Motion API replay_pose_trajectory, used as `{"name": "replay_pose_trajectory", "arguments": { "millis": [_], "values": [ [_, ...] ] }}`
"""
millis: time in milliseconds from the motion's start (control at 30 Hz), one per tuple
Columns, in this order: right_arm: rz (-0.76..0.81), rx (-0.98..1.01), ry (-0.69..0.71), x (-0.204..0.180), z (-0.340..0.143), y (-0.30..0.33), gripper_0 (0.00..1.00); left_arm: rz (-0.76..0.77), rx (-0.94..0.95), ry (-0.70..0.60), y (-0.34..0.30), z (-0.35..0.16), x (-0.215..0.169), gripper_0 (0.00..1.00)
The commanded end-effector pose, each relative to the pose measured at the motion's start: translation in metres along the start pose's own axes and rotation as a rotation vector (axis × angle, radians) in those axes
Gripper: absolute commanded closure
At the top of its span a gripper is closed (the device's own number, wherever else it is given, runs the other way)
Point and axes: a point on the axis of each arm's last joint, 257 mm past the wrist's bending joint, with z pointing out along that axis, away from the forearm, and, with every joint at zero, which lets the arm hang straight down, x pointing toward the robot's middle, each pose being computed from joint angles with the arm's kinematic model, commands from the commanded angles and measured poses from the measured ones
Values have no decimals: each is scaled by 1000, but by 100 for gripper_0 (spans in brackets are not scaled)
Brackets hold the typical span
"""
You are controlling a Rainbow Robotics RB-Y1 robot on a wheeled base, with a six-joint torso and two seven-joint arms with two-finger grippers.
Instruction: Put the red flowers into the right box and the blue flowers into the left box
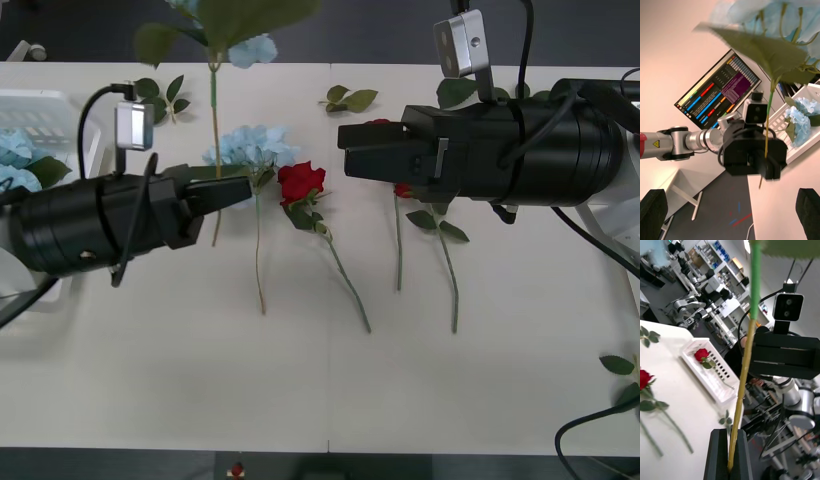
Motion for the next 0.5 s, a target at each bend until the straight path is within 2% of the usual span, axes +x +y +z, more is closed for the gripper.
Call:
{"name": "replay_pose_trajectory", "arguments": {
  "millis": [33,167,500],
  "values": [
    [-22,12,47,-4,3,8,0,83,-59,55,22,-46,-29,100],
    [9,96,99,3,-10,-10,0,197,-162,136,51,-93,-47,100],
    [122,480,366,28,-79,-73,0,12,-508,320,97,-209,-76,100]
  ]
}}
